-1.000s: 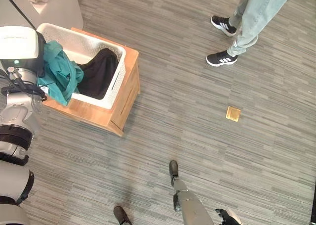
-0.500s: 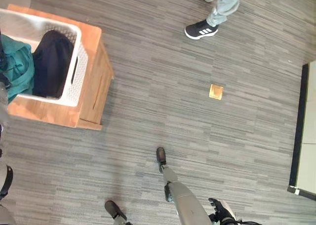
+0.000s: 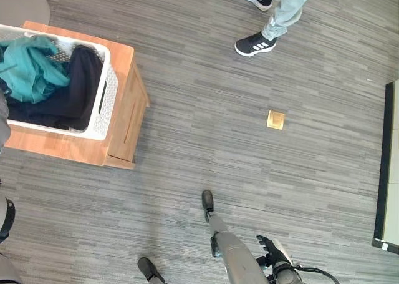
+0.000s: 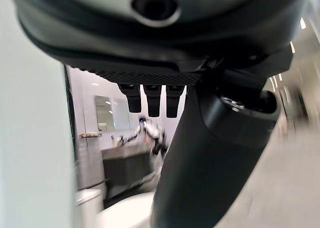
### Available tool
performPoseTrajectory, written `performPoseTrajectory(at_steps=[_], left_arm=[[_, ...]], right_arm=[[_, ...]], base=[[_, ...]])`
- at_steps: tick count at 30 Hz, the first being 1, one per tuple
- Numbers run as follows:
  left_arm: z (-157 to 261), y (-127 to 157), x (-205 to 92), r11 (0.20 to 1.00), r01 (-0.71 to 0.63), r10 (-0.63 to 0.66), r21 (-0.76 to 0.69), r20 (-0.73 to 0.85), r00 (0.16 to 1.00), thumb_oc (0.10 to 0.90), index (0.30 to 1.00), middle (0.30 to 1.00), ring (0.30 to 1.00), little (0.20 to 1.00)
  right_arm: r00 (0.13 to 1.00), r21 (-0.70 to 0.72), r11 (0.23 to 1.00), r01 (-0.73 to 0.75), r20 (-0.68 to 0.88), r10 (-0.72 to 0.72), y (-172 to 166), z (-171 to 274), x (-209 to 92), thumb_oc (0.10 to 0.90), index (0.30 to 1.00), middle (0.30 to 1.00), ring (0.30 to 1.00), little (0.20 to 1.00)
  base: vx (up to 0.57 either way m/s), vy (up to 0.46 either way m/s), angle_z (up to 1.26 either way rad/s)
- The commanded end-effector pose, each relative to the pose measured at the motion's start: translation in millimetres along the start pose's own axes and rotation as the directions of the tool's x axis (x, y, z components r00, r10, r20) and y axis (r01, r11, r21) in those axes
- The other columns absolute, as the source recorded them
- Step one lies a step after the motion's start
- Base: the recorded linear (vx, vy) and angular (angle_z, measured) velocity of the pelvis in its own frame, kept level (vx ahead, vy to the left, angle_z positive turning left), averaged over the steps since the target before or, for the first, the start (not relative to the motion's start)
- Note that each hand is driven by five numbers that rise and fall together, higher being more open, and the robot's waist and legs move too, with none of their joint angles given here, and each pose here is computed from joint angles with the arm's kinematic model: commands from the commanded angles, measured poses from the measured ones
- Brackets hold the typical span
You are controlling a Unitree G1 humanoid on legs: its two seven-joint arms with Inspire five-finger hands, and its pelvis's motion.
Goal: Pick up bed clothes into laundry basket.
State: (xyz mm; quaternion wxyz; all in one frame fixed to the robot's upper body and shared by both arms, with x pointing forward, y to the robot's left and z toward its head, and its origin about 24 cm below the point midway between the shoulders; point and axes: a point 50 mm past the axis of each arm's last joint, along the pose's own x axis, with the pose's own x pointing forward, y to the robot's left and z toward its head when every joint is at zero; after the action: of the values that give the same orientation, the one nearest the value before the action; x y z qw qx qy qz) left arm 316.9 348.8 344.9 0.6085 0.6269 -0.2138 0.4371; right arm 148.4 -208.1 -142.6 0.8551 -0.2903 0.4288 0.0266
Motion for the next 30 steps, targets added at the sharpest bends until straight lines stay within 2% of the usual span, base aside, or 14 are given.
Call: performPoseTrajectory(at_steps=[1,4,5,6,7,10,11,13,15,16,17,19,25,30], left_arm=[[16,41,-12,0.886,-0.326,0.343,-0.329,-0.008,0.939,0.800,0.900,0.900,0.900,0.900],[29,27,-69,0.675,-0.322,0.325,-0.664,-0.123,0.937,0.800,0.900,0.900,0.900,0.900],[30,22,-87,0.621,-0.306,0.292,-0.722,-0.149,0.945,0.800,0.900,0.900,0.900,0.900],[27,22,-90,0.622,-0.308,0.286,-0.720,-0.156,0.945,0.800,0.900,0.900,0.900,0.900],[40,16,-118,0.490,-0.242,0.212,-0.838,-0.155,0.965,0.800,0.900,0.900,0.900,0.900],[41,7,-169,0.334,-0.160,0.048,-0.929,-0.153,0.987,0.800,0.900,0.900,0.900,0.900],[40,8,-170,0.333,-0.161,0.044,-0.929,-0.155,0.987,0.800,0.900,0.900,0.900,0.900],[21,-9,-206,0.342,-0.114,-0.142,-0.933,-0.172,0.975,0.800,0.900,0.900,0.900,0.900],[14,-15,-220,0.357,-0.104,-0.215,-0.928,-0.190,0.958,0.800,0.900,0.900,0.900,0.900],[11,-34,-248,0.379,-0.083,-0.367,-0.922,-0.232,0.901,0.800,0.900,0.900,0.900,0.900],[10,-33,-250,0.382,-0.080,-0.370,-0.921,-0.232,0.900,0.800,0.900,0.900,0.900,0.900],[-4,-40,-283,0.443,-0.033,-0.490,-0.896,-0.273,0.828,0.800,0.900,0.900,0.900,0.900],[-22,-43,-327,0.436,0.034,-0.661,-0.899,-0.294,0.690,0.800,0.900,0.900,0.900,0.900],[-26,-45,-331,0.433,0.044,-0.687,-0.900,-0.298,0.663,0.800,0.900,0.900,0.900,0.900]], right_arm=[[0.991,-0.036,0.999,-0.026,-0.132,0.021,5,-53,-21,0.800,0.900,0.900,0.900,0.900],[0.999,-0.118,0.992,0.043,-0.017,-0.045,-20,-30,-13,0.800,0.900,0.900,0.900,0.900],[0.996,-0.144,0.986,0.083,0.054,-0.076,-33,-16,-10,0.800,0.900,0.900,0.900,0.900],[0.996,-0.154,0.984,0.084,0.050,-0.077,-35,-18,-11,0.800,0.900,0.900,0.900,0.900],[0.967,-0.134,0.973,0.187,0.198,-0.158,-64,25,-4,0.800,0.900,0.900,0.900,0.900],[0.864,-0.057,0.942,0.330,0.419,-0.278,-108,91,-9,0.800,0.900,0.900,0.900,0.900],[0.865,-0.061,0.942,0.330,0.419,-0.276,-109,90,-9,0.800,0.900,0.900,0.900,0.900],[0.735,0.049,0.905,0.422,0.567,-0.373,-148,142,-25,0.800,0.900,0.900,0.900,0.900],[0.689,0.098,0.891,0.444,0.598,-0.409,-163,154,-33,0.800,0.900,0.900,0.900,0.900],[0.747,0.036,0.917,0.396,0.568,-0.345,-115,143,-17,0.800,0.900,0.900,0.900,0.900],[0.749,0.033,0.918,0.395,0.568,-0.342,-113,142,-16,0.800,0.900,0.900,0.900,0.900],[0.758,-0.031,0.928,0.371,0.587,-0.284,-95,133,-20,0.800,0.900,0.900,0.900,0.900],[0.539,0.140,0.936,0.322,0.786,-0.303,-106,187,-67,0.800,0.900,0.900,0.900,0.900],[0.452,0.243,0.941,0.234,0.830,-0.327,-103,208,-85,0.800,0.900,0.900,0.900,0.900]], base=[[0.06,0.000,0.02],[0.09,-0.007,0.00],[0.06,-0.009,0.16],[0.05,-0.042,0.27],[0.01,-0.051,0.44],[-0.02,-0.076,0.50],[-0.08,-0.064,0.46],[-0.12,-0.052,0.59],[-0.17,0.003,0.57],[-0.22,0.023,0.83],[-0.22,0.054,1.01],[-0.23,0.112,0.78],[-0.34,0.154,0.66],[-0.26,0.088,0.58]])
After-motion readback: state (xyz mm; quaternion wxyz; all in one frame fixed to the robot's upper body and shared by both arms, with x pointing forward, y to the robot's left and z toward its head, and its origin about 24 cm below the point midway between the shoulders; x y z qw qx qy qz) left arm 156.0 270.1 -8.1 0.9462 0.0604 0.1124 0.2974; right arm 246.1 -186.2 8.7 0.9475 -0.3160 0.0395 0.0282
